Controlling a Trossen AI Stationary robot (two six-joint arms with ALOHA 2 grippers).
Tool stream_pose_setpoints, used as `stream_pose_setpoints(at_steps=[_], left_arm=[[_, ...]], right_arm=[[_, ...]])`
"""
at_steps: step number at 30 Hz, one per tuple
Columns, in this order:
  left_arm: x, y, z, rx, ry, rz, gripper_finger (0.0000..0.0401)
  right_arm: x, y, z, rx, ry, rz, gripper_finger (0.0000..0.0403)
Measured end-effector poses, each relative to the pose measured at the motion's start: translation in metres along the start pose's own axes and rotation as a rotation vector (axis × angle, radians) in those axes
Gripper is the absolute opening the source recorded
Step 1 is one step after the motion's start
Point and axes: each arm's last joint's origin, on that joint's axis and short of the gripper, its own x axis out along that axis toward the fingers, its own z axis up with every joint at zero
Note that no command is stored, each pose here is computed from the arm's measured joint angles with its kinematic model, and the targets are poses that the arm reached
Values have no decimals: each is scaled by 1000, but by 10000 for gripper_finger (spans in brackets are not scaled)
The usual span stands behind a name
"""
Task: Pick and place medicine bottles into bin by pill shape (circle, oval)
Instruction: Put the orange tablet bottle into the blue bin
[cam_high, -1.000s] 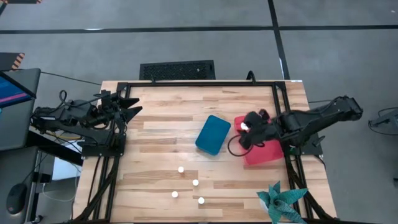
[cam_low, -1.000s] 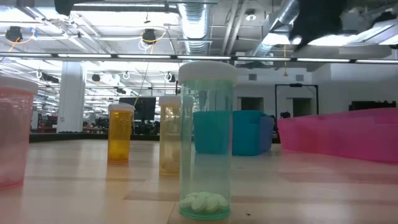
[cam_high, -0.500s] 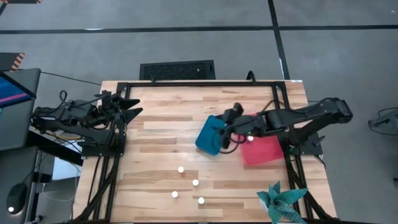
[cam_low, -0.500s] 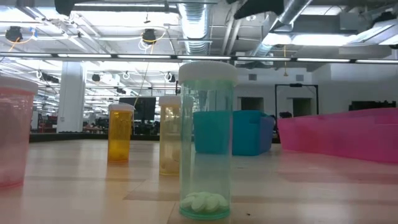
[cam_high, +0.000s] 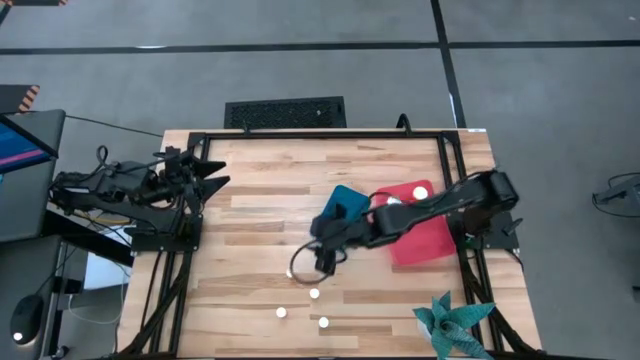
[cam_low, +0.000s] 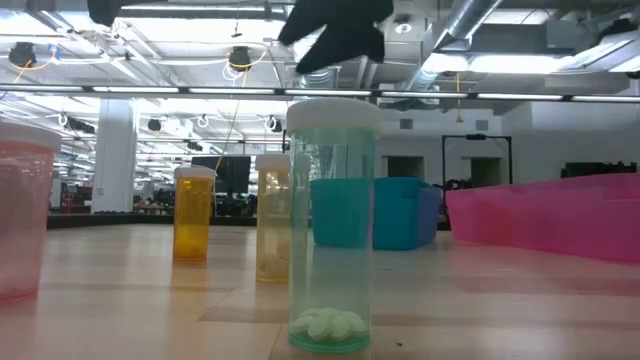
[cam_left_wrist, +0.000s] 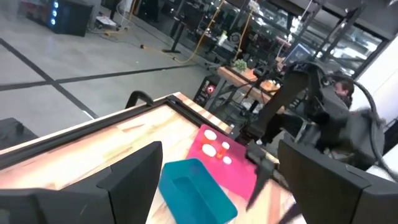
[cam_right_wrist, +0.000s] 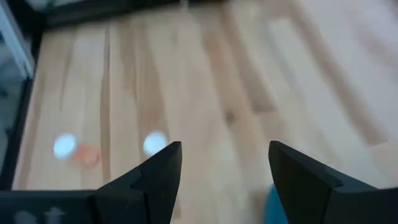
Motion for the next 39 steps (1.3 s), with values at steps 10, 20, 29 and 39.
stream_pose_setpoints(at_steps=[10,20,29,39], left_arm=[[0,0,-1,20,23,-26,312],[0,1,-3,24,43,-15,312],[0,2,-5,25,56,-7,312],[0,2,-4,25,55,-7,312]], right_arm=[[52,39,-6,-115,-81,169,249],[97,30,-29,-210,-7,205,249],[115,34,-42,-210,14,236,249],[115,34,-46,-233,16,228,249]])
